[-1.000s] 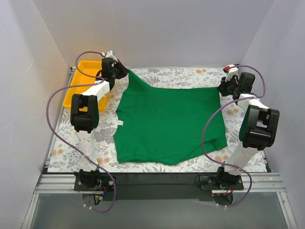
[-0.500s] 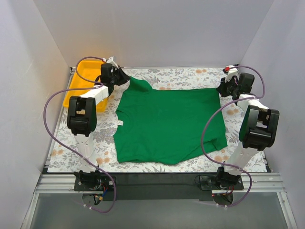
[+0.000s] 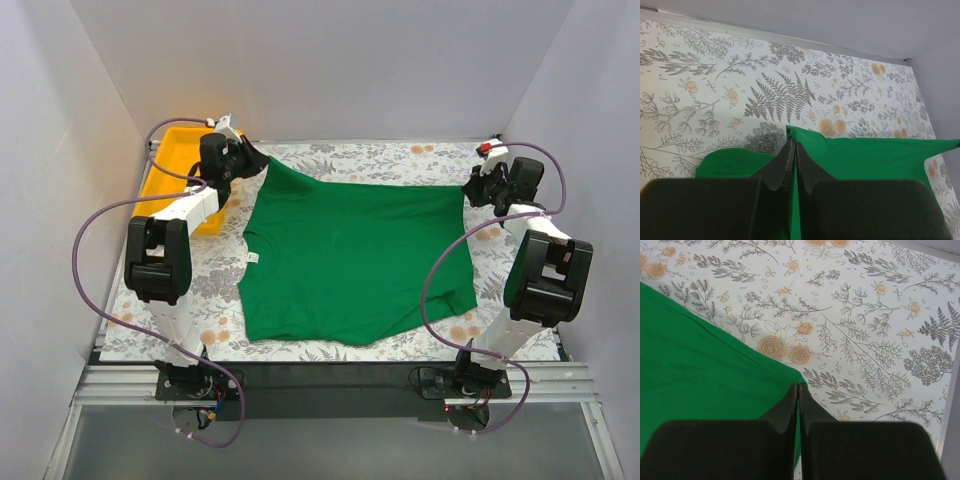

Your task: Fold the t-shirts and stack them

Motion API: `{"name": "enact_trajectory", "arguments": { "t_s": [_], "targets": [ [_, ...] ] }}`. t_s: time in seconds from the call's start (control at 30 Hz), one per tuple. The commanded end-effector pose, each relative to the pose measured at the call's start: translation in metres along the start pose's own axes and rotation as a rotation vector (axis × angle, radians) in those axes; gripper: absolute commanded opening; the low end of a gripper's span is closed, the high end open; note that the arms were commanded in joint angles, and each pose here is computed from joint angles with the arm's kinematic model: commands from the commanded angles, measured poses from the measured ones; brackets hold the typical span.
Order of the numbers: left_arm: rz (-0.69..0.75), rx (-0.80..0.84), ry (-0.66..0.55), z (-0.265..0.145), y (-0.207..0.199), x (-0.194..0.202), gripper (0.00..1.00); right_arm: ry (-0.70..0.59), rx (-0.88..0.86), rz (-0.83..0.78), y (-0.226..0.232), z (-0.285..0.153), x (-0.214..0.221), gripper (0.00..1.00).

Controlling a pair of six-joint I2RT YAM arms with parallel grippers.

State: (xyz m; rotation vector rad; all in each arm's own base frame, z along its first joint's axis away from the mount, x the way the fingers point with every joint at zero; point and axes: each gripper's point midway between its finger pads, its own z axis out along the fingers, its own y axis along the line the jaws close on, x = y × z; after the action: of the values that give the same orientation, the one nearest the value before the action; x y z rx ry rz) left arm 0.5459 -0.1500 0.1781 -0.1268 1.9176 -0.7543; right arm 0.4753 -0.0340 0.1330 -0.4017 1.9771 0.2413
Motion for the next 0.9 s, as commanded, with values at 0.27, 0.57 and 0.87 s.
{"name": "enact_trajectory", "arguments": {
  "t_s": [0.27, 0.57, 0.87],
  "targets": [
    [0.056, 0.047, -0.086, -0.048, -0.029, -0.025, 0.0, -0.046, 0.027, -0.034, -0.009, -0.011, -0.013, 0.01],
    [0.067, 0.064, -0.112, -0.08, -0.041, -0.023, 0.0, -0.045, 0.018, -0.029, -0.005, -0.015, -0.009, 0.01],
    [0.041, 0.069, -0.097, -0.103, -0.044, -0.005, 0.0, -0.041, 0.024, -0.03, -0.004, -0.02, -0.005, 0.01]
  ]
}}
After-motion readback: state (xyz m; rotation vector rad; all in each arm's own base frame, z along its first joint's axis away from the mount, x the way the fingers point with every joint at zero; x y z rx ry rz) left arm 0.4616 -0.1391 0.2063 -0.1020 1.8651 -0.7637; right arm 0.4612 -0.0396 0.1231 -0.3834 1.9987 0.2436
